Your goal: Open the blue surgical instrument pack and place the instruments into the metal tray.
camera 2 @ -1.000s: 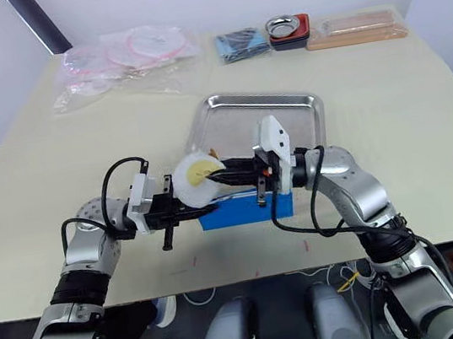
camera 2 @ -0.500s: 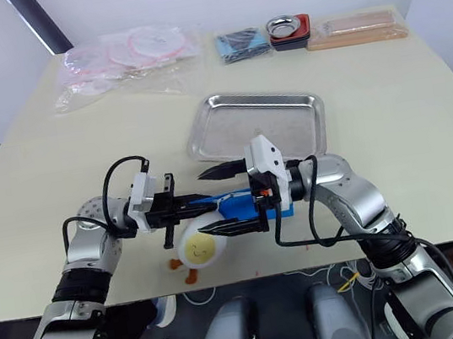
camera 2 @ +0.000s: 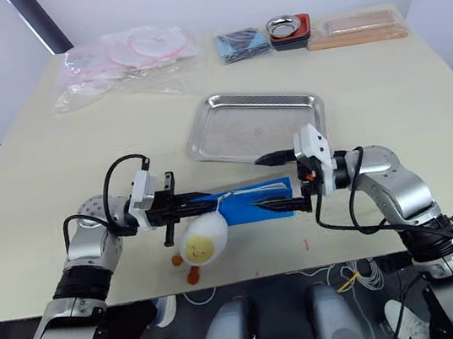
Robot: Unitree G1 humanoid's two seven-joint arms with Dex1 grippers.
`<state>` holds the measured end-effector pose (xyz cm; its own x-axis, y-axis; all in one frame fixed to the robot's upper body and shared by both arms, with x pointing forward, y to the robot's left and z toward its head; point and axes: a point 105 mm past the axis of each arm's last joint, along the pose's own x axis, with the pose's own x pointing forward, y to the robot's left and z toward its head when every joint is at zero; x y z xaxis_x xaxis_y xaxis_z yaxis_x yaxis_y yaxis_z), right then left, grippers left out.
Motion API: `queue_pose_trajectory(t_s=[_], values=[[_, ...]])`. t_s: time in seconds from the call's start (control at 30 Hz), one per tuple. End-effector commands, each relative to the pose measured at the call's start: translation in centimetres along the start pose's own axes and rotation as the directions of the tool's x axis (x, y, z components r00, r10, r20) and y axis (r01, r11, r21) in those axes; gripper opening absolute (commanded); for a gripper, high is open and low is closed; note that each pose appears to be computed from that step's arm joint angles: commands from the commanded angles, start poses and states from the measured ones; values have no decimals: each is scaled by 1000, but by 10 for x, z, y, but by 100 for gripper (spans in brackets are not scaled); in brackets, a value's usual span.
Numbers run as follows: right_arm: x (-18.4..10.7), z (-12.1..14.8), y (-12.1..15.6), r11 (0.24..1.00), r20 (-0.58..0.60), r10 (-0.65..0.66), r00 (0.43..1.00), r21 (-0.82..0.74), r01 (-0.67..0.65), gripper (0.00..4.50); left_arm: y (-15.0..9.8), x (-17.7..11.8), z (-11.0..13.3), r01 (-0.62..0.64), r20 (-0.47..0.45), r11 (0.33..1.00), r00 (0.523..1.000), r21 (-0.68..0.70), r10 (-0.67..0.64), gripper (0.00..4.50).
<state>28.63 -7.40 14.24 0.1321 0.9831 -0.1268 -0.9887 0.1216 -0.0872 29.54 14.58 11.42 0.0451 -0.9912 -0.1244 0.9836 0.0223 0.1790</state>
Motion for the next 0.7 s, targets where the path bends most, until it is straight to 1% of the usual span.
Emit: queue_pose_trajectory(t_s=[0.03, 0.2, 0.33, 0.4, 0.43, 0.47, 0.5, 0.67, 0.7], values=[[-4, -10, 3, 1000, -22, 9, 1000, -6, -9, 446, -9, 5, -12, 66, -42, 997, 997, -38, -67, 0], [-2, -22, 7, 998, -15, 16, 1000, 60, -15, 446, -8, 4, -12, 62, -46, 997, 997, -35, -64, 0], [1, -19, 8, 997, 21, 11, 1000, 79, -13, 446, -9, 2, -13, 61, -51, 997, 997, -38, -63, 0], [2, -19, 8, 997, 22, 17, 1000, 74, -18, 397, -9, 2, -13, 60, -52, 997, 997, -40, -62, 0], [2, -18, 8, 997, 27, 21, 999, 74, -23, 355, -9, 2, -13, 59, -51, 997, 997, -40, -61, 0], [3, -17, 8, 997, 29, 23, 999, 73, -25, 325, -9, 2, -13, 59, -50, 997, 997, -41, -61, 0], [3, -17, 8, 997, 31, 24, 999, 72, -26, 267, -9, 3, -13, 59, -50, 997, 997, -41, -61, 0], [4, -13, 5, 997, 54, 18, 998, 78, -22, 26, -11, 4, -14, 59, -46, 997, 997, -42, -61, 0], [4, -12, 5, 997, 58, 17, 998, 79, -21, 8, -11, 4, -15, 59, -46, 997, 997, -43, -61, 0]])
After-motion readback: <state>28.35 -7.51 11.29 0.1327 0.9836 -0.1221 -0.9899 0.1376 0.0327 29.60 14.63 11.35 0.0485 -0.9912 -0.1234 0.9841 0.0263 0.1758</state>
